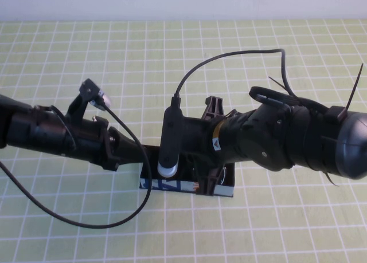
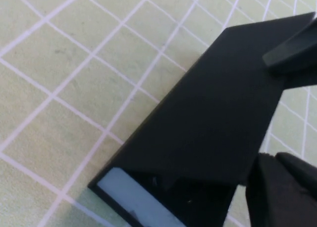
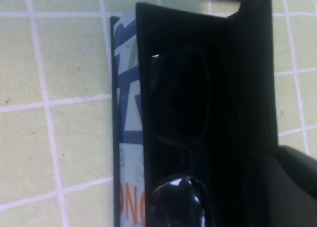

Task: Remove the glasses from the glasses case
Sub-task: Pick up the glasses from the glasses case

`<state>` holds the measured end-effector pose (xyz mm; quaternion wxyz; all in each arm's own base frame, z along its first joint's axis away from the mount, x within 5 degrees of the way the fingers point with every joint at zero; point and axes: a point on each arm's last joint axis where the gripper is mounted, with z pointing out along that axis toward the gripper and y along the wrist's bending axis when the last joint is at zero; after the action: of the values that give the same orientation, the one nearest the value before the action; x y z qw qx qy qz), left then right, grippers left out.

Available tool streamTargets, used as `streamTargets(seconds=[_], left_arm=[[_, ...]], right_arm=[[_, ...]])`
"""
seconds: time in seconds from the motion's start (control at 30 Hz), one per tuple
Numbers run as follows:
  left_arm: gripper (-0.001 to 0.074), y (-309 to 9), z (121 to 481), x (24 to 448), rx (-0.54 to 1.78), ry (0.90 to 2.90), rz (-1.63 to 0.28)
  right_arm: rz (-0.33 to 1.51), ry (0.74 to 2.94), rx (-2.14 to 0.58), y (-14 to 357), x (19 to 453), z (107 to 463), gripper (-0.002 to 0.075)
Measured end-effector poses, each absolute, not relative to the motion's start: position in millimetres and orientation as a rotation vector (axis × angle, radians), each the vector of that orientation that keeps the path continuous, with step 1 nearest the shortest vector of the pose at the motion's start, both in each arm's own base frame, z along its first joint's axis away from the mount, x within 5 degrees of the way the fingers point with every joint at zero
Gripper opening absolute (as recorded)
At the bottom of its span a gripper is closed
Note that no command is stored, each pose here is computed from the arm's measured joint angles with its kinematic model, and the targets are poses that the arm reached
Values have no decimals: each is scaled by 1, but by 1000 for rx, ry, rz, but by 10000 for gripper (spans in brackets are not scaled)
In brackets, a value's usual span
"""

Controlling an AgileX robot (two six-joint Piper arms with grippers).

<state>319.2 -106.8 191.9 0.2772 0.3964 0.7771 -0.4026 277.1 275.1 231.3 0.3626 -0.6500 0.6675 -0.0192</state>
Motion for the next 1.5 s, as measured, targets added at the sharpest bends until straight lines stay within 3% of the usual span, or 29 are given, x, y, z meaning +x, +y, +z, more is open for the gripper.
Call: streamTargets(seconds=[0.5, 0.57, 0.77, 0.87, 1.0, 1.13, 1.33, 1.5], left_arm=[[-4, -107, 160, 330, 1025, 2117, -1070], [-4, -107, 160, 331, 1024, 2119, -1068], [-4, -107, 158, 331, 1024, 2121, -1070], [-4, -107, 156, 331, 1022, 2127, -1069], [-4, -107, 156, 331, 1018, 2131, -1066], [-4, -107, 156, 331, 1003, 2142, -1074], [-4, -107, 156, 332, 989, 2149, -1080], [-4, -107, 156, 331, 992, 2153, -1080]], right_arm=[[-29, 1735, -1648, 276, 277, 231, 0], [-10, 1755, -1609, 276, 277, 233, 29], [74, 1791, -1467, 269, 268, 263, 215], [197, 1871, -1370, 262, 255, 285, 237], [441, 2047, -1274, 258, 233, 298, 167], [587, 2239, -1232, 260, 223, 286, 29], [510, 2428, -1063, 265, 239, 252, -12], [456, 2411, -950, 269, 260, 244, -16]])
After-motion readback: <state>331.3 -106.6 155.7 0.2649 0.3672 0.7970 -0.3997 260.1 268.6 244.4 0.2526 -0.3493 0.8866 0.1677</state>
